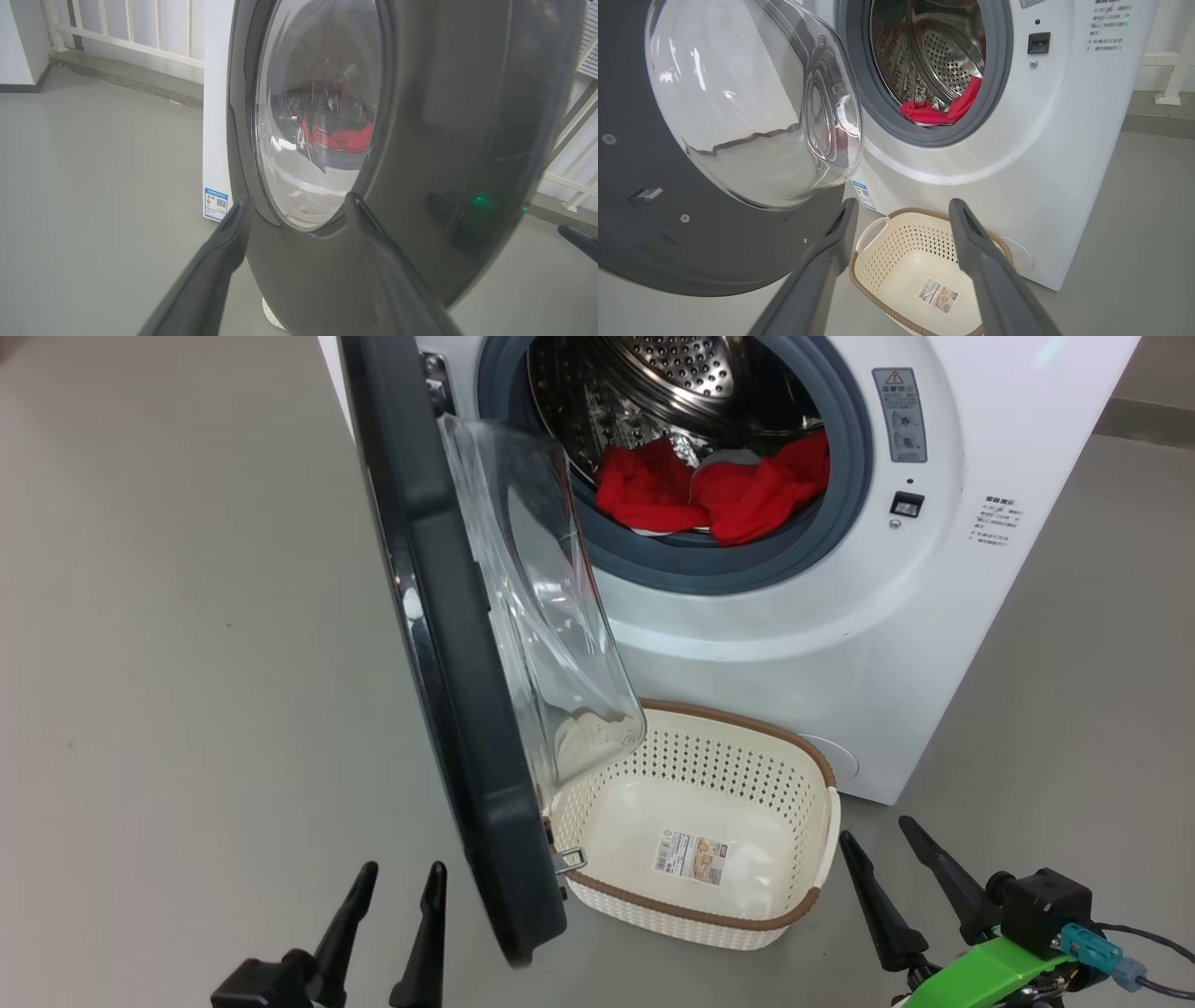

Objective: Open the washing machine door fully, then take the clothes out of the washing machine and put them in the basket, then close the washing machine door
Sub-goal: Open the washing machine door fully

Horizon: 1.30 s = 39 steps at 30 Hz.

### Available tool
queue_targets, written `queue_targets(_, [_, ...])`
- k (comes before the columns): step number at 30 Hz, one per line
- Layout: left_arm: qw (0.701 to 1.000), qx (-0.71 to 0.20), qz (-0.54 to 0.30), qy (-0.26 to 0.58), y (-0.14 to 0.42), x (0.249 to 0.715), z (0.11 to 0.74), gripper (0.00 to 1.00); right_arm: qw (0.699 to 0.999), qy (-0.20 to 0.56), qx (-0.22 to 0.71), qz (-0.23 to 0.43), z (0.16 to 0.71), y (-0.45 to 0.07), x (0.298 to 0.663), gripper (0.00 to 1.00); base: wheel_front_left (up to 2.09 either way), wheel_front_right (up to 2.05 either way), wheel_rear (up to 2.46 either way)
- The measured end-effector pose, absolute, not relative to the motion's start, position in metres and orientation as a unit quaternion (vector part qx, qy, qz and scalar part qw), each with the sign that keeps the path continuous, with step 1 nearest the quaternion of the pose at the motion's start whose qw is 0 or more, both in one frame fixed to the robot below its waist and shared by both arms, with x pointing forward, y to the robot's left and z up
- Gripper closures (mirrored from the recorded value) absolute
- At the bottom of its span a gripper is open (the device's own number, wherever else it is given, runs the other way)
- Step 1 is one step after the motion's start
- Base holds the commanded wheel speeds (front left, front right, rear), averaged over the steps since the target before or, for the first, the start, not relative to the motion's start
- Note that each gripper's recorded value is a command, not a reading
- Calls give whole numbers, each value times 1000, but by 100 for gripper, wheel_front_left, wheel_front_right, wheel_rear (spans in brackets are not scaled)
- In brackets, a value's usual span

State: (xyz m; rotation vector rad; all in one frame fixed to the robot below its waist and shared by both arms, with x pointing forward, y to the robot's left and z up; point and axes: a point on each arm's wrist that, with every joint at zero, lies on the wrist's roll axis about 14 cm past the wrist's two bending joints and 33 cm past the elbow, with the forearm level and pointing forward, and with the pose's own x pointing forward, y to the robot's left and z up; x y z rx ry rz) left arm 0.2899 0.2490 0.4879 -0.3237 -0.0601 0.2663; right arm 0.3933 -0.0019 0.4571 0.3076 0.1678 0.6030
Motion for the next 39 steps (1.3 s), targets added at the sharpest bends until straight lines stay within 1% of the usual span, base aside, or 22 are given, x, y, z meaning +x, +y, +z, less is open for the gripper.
queue_targets(2, [978, -161, 132, -31, 249, 290, 488, 0, 940, 81, 151, 294, 458, -3, 393, 0, 0, 0, 0])
queue_targets(3, [978, -161, 132, -31, 249, 290, 489, 2, 940, 81, 151, 294, 458, -3, 393, 0, 0, 0, 0])
queue_targets(4, [977, -161, 133, -32, 250, 290, 489, 74, 940, 80, 152, 294, 458, -3, 394, 0, 0, 0, 0])
queue_targets(5, [977, -162, 135, -33, 251, 289, 489, 91, 940, 80, 152, 293, 459, -3, 394, 0, 0, 0, 0])
queue_targets(6, [976, -164, 138, -36, 253, 289, 491, 100, 940, 79, 153, 293, 459, -2, 394, 0, 0, 0, 0])
queue_targets(10, [972, -169, 152, -58, 265, 287, 502, 100, 940, 78, 155, 294, 461, -1, 393, 0, 0, 0, 0])
queue_targets(13, [965, -181, 161, -98, 275, 287, 525, 100, 940, 77, 156, 294, 461, -1, 393, 0, 0, 0, 0])
queue_targets(16, [961, -174, 153, -150, 278, 287, 558, 100, 940, 76, 156, 295, 462, 0, 392, 0, 0, 0, 0])
queue_targets(20, [952, -158, 113, -238, 265, 290, 619, 100, 939, 74, 158, 295, 464, 0, 392, 0, 0, 0, 0])
queue_targets(24, [948, -140, 47, -281, 224, 294, 655, 100, 939, 73, 159, 295, 464, 0, 392, 0, 0, 0, 0])
queue_targets(25, [949, -139, 29, -281, 212, 295, 657, 100, 939, 73, 159, 294, 464, -1, 392, 0, 0, 0, 0])
queue_targets(26, [949, -139, 29, -281, 212, 295, 657, 100, 939, 73, 159, 294, 464, -1, 392, 0, 0, 0, 0])
queue_targets(28, [952, -143, -5, -270, 188, 300, 654, 100, 940, 73, 160, 293, 464, -1, 392, 0, 0, 0, 0])
queue_targets(32, [964, -163, -53, -204, 149, 310, 617, 100, 940, 73, 161, 291, 463, -3, 392, 0, 0, 0, 0])
queue_targets(35, [970, -186, -60, -144, 137, 314, 580, 100, 941, 74, 162, 289, 462, -5, 392, 0, 0, 0, 0])
queue_targets(39, [974, -204, -45, -87, 139, 317, 543, 100, 941, 77, 162, 286, 460, -7, 392, 0, 0, 0, 0])
